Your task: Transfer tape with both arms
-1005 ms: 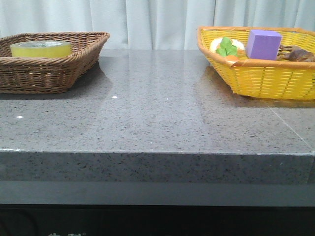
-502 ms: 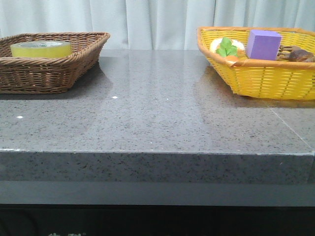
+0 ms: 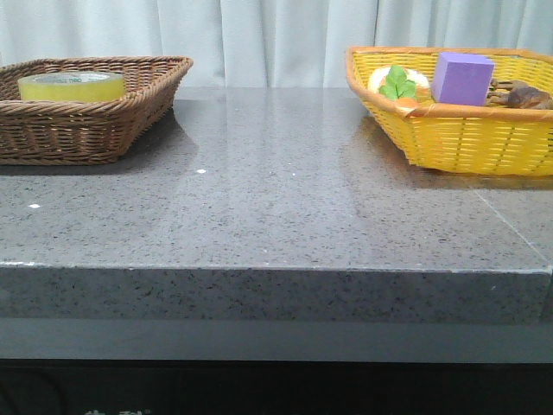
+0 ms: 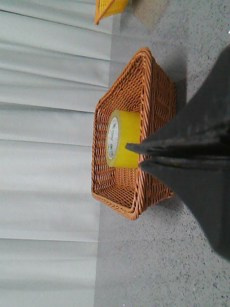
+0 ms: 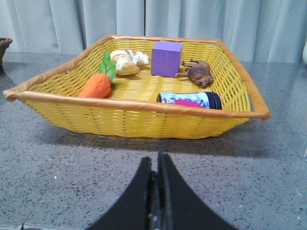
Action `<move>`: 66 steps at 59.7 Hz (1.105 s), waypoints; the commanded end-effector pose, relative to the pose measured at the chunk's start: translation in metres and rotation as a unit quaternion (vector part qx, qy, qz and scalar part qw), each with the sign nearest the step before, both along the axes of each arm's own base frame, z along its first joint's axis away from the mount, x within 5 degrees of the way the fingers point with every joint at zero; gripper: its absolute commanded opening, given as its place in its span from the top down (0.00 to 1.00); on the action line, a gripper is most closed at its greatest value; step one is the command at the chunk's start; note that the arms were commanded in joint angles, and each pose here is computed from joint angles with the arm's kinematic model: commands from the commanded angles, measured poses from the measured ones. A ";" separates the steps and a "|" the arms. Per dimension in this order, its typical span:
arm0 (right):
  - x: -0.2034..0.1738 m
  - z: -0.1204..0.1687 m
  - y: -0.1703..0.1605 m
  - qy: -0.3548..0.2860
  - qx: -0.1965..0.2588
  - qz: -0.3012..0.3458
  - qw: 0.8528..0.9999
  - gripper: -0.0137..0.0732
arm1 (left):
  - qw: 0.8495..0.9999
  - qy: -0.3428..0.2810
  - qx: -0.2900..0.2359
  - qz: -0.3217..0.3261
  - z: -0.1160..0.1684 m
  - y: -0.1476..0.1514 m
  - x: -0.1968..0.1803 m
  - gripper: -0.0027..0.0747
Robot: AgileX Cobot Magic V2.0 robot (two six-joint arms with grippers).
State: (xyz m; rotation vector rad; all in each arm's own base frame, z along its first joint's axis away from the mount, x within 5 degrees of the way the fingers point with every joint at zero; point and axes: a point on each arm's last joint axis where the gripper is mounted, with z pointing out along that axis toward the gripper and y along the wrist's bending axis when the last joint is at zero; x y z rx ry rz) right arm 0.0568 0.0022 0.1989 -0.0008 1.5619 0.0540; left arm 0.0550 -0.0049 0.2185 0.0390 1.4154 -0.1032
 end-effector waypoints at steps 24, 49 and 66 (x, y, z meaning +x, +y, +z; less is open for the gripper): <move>-0.003 0.013 -0.001 -0.064 0.053 -0.004 0.996 0.92 | 0.999 -0.045 -0.008 0.000 0.006 0.000 -0.003 0.99; -0.004 0.021 -0.001 -0.108 0.024 -0.005 0.994 0.92 | 0.999 -0.045 -0.008 0.000 0.006 0.000 -0.003 0.99; -0.004 0.021 -0.003 -0.111 0.036 -0.021 0.993 0.92 | 0.999 -0.045 -0.008 0.000 0.006 0.000 -0.003 0.99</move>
